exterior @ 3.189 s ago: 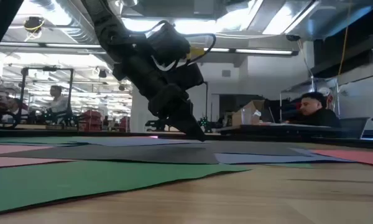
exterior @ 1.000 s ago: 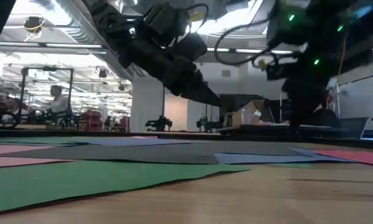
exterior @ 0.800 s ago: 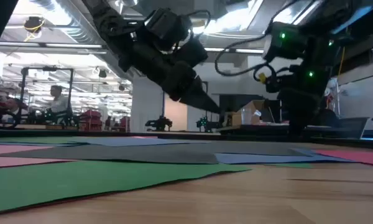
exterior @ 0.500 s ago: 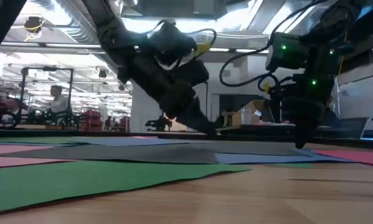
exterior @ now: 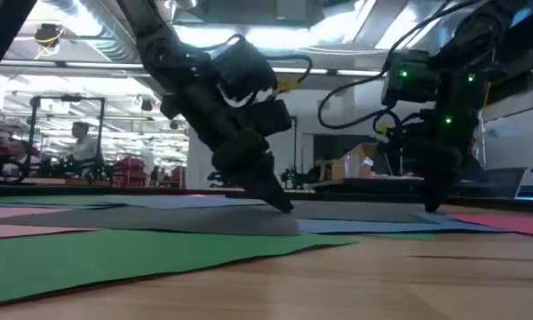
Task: Organize paper
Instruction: Move the black paper to the top right of the table
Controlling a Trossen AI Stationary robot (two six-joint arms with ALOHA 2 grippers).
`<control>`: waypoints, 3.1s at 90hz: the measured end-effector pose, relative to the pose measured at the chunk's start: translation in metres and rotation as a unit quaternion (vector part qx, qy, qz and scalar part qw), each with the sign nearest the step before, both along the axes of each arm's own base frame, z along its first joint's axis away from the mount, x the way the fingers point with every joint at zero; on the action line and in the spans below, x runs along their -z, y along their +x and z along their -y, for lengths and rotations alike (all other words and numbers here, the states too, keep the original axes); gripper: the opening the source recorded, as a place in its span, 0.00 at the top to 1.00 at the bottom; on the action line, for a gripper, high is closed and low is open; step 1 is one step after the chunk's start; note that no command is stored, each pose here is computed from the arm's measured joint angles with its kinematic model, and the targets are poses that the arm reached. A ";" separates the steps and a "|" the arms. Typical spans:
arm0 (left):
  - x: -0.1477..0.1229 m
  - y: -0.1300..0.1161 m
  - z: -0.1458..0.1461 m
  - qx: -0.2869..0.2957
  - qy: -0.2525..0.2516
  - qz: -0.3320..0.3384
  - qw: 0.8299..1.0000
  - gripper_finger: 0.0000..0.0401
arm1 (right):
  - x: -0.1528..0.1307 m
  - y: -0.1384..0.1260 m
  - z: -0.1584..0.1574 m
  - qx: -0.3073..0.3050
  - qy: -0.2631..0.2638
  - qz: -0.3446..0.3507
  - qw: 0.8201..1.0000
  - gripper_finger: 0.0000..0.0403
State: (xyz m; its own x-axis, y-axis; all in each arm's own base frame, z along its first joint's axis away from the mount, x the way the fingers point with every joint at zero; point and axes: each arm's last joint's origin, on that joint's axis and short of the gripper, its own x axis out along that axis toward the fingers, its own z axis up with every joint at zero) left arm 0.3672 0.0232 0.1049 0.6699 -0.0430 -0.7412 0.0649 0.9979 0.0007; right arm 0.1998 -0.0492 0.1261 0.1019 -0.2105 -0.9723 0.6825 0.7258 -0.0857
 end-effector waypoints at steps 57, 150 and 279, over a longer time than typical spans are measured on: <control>-0.036 -0.006 0.005 0.006 0.002 0.039 0.999 1.00 | -0.038 0.007 -0.002 -0.008 -0.026 0.092 0.995 1.00; 0.000 0.009 -0.013 -0.040 -0.011 0.057 0.998 1.00 | -0.016 0.011 -0.021 -0.040 0.031 0.057 0.997 1.00; -0.039 0.003 -0.005 -0.025 -0.003 0.089 0.996 1.00 | -0.040 -0.016 -0.025 -0.005 0.035 0.102 0.994 1.00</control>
State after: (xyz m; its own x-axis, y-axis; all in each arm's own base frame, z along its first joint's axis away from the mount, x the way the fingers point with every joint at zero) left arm 0.3700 0.0280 0.1444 0.7922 -0.0116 -0.6101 0.0154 0.9999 0.0011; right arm 0.1833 -0.0246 0.1656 0.3008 -0.1403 -0.9433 0.6729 0.7321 0.1057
